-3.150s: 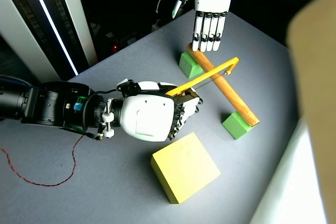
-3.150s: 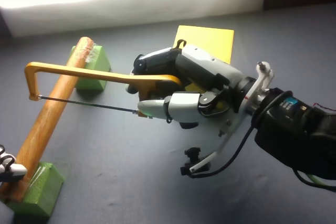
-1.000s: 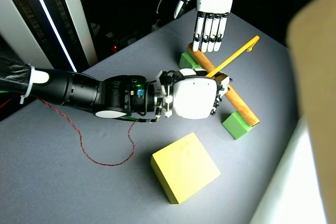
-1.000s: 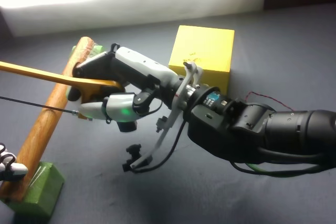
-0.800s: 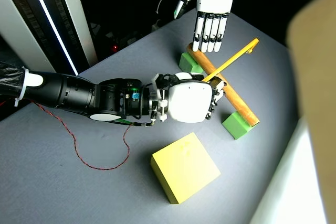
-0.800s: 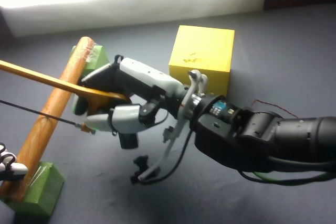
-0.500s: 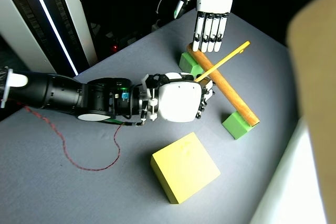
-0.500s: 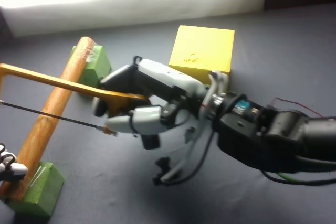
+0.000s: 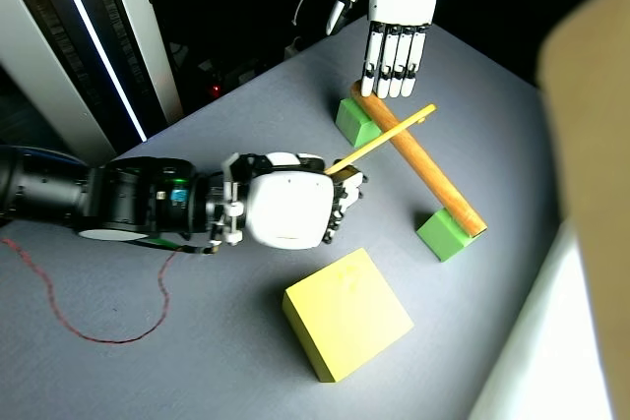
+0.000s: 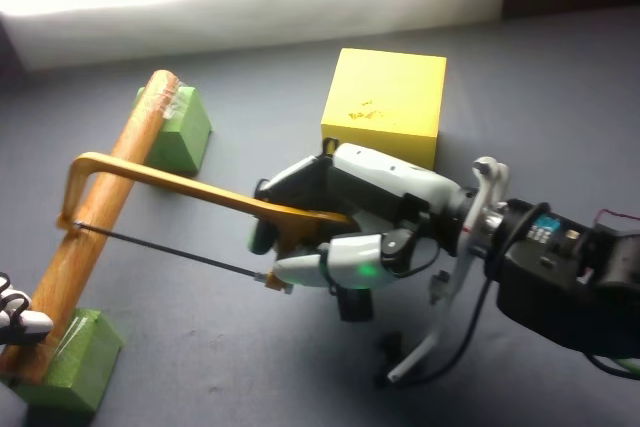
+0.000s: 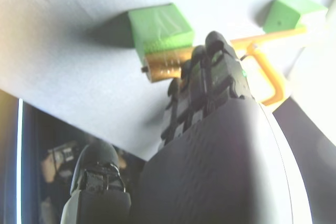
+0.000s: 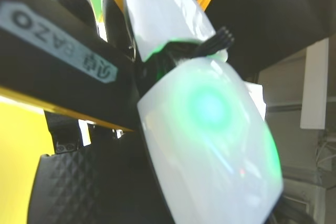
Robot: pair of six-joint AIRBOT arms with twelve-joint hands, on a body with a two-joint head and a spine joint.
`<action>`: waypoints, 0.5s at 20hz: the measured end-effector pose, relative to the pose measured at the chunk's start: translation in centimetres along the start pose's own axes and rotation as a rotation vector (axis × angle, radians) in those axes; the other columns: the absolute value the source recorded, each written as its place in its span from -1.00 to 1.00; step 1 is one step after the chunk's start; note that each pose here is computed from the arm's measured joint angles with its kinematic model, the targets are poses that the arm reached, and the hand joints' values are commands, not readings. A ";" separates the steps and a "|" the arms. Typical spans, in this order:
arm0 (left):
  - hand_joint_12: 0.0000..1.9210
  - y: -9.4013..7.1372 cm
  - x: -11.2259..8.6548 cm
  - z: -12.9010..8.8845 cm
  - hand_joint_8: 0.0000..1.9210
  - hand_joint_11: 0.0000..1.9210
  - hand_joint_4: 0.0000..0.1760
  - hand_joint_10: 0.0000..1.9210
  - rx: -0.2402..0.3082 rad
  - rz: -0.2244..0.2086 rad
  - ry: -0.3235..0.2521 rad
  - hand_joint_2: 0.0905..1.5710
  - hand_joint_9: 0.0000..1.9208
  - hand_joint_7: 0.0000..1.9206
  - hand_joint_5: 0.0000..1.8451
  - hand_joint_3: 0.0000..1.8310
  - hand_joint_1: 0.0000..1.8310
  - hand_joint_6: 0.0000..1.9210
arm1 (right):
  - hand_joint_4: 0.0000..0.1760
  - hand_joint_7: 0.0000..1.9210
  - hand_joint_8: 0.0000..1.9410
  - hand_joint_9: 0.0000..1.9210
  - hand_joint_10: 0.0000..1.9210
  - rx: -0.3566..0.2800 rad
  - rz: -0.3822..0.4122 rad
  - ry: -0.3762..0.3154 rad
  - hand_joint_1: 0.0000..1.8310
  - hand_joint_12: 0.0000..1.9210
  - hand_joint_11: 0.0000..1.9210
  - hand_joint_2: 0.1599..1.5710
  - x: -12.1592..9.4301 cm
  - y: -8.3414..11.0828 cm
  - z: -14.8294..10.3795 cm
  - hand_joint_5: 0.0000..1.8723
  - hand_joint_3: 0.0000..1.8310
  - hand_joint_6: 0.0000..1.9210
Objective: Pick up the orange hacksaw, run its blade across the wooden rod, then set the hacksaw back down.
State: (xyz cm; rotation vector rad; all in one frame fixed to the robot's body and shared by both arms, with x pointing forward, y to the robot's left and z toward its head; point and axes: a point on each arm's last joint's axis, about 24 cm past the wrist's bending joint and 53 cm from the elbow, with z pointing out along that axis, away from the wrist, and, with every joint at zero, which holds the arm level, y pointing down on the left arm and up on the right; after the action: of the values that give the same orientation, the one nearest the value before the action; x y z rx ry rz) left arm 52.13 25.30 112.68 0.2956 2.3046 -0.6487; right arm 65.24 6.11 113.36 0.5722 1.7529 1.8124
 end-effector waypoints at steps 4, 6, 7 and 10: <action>-0.72 0.1 -0.1 -0.1 -1.00 -1.00 -1.00 -1.00 0.001 0.001 -0.001 0.53 -0.91 -0.87 -0.89 -1.00 -0.94 -1.00 | -1.00 -0.03 0.38 0.09 0.26 -0.022 -0.045 -0.011 0.36 0.50 0.07 0.44 -0.7 0.9 -0.7 -0.10 -1.00 0.02; -0.70 0.0 -0.1 0.0 -1.00 -1.00 -1.00 -1.00 0.003 0.001 0.000 0.53 -0.90 -0.87 -0.89 -1.00 -0.93 -1.00 | -1.00 -0.05 0.40 0.09 0.26 -0.034 -0.080 -0.015 0.36 0.49 0.06 0.44 -1.2 2.0 -1.1 -0.11 -1.00 0.03; -0.68 -0.1 0.0 0.0 -1.00 -1.00 -1.00 -1.00 0.007 0.000 0.001 0.52 -0.89 -0.86 -0.87 -1.00 -0.92 -1.00 | -1.00 -0.01 0.33 0.10 0.25 -0.044 -0.100 -0.021 0.37 0.51 0.07 0.42 -1.6 2.9 -1.6 -0.07 -1.00 -0.01; -0.74 -0.1 0.0 0.1 -1.00 -1.00 -1.00 -1.00 0.008 -0.001 0.000 0.53 -0.92 -0.89 -0.91 -1.00 -0.97 -1.00 | -1.00 -0.05 0.41 0.10 0.25 -0.049 -0.134 -0.038 0.36 0.49 0.09 0.44 -2.6 4.3 -3.2 -0.11 -1.00 0.04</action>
State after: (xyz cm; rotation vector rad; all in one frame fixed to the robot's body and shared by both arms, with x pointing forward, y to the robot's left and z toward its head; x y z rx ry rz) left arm 52.15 25.16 112.70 0.2989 2.3029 -0.6590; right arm 64.79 2.00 117.67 0.4549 1.6763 1.7355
